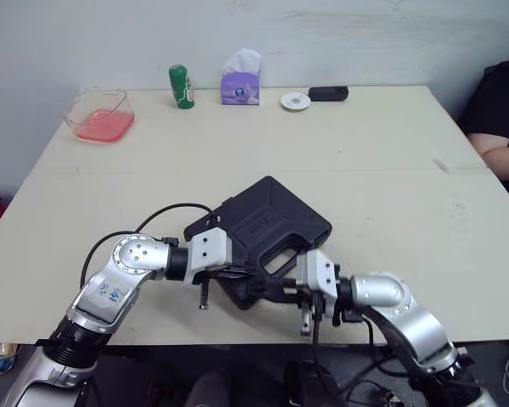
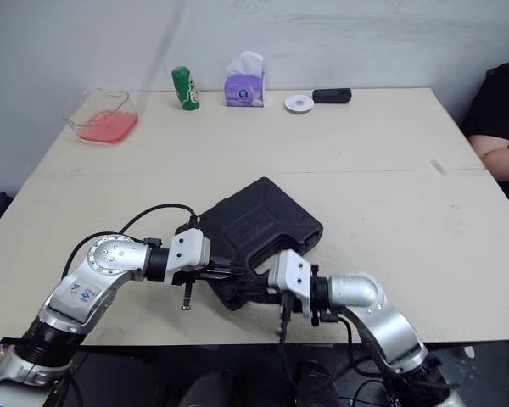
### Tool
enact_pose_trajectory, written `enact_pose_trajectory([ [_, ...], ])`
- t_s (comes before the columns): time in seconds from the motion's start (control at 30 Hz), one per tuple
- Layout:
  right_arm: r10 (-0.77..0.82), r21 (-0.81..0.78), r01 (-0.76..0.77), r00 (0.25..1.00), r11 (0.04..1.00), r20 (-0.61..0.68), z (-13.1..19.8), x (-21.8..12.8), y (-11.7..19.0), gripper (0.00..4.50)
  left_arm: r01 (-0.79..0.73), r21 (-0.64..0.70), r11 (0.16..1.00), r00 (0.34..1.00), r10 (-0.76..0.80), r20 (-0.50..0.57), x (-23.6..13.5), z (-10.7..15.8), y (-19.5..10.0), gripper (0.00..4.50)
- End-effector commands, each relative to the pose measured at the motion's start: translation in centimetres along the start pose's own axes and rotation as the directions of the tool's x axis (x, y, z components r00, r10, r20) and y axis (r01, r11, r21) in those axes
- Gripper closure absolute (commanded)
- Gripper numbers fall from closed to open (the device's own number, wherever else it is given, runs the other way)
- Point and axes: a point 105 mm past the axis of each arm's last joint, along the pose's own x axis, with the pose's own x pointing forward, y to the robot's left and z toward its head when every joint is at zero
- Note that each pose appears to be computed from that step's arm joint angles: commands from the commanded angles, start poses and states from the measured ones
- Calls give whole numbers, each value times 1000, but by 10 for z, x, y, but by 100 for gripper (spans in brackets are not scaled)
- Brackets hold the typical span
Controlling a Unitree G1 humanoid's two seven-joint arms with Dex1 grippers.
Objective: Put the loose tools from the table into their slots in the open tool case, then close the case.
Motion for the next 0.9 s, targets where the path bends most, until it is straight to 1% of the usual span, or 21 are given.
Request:
enact_pose_trajectory([
  [0.03,-12,10,12,1000,1000,16,10,-2,-1,450,42,-235,971,976,-90,-197,6,-65,-27,446],
  [0.17,15,17,-15,1000,1000,-26,8,-8,3,450,29,-240,970,976,-79,-204,4,-68,-25,446],
  [0.3,3,23,-2,999,1000,-53,12,-28,1,450,-4,-238,971,976,-48,-213,-4,-71,-19,446],
  [0.37,5,22,-3,998,1000,-68,13,-37,1,450,-9,-214,977,980,-34,-196,-6,-68,-17,446],
  [0.4,-3,13,4,997,1000,-73,14,-41,-1,450,-23,-205,978,988,-8,-151,-6,-62,-13,446],
  [0.47,-35,-10,35,996,999,-78,17,-50,-5,450,-53,-154,987,999,52,-10,-8,-38,-2,446],
  [0.53,-69,-39,66,993,997,-95,17,-62,-10,450,-63,-158,985,989,83,119,-17,-18,2,446],
  [0.57,-91,-56,86,990,995,-106,17,-69,-13,450,-57,-148,987,983,81,163,-23,-10,1,446],
  [0.6,-118,-65,111,986,992,-119,16,-78,-17,450,-63,-146,987,977,91,193,-30,-4,2,417],
  [0.63,-139,-71,130,981,989,-134,16,-87,-20,418,-86,-150,985,971,116,211,-37,0,4,383],
  [0.67,-173,-105,157,969,982,-177,14,-103,-26,383,-150,-156,976,959,182,216,-52,2,10,350],
  [0.7,-193,-129,169,959,977,-208,12,-113,-30,345,-195,-163,967,949,228,217,-62,4,14,303],
  [0.73,-202,-146,172,953,974,-227,11,-120,-31,295,-222,-166,961,942,255,217,-67,5,16,258],
  [0.77,-245,-175,206,938,963,-247,13,-134,-37,253,-304,-192,933,922,339,187,-87,2,23,219],
  [0.8,-273,-193,228,928,954,-254,14,-142,-41,196,-356,-209,911,905,391,164,-100,0,27,167],
  [0.87,-293,-213,238,913,948,-283,13,-156,-41,100,-436,-212,874,881,463,97,-121,-9,28,80],
  [0.9,-332,-238,265,890,934,-312,12,-170,-47,39,-496,-214,842,858,513,30,-138,-21,26,27],
])
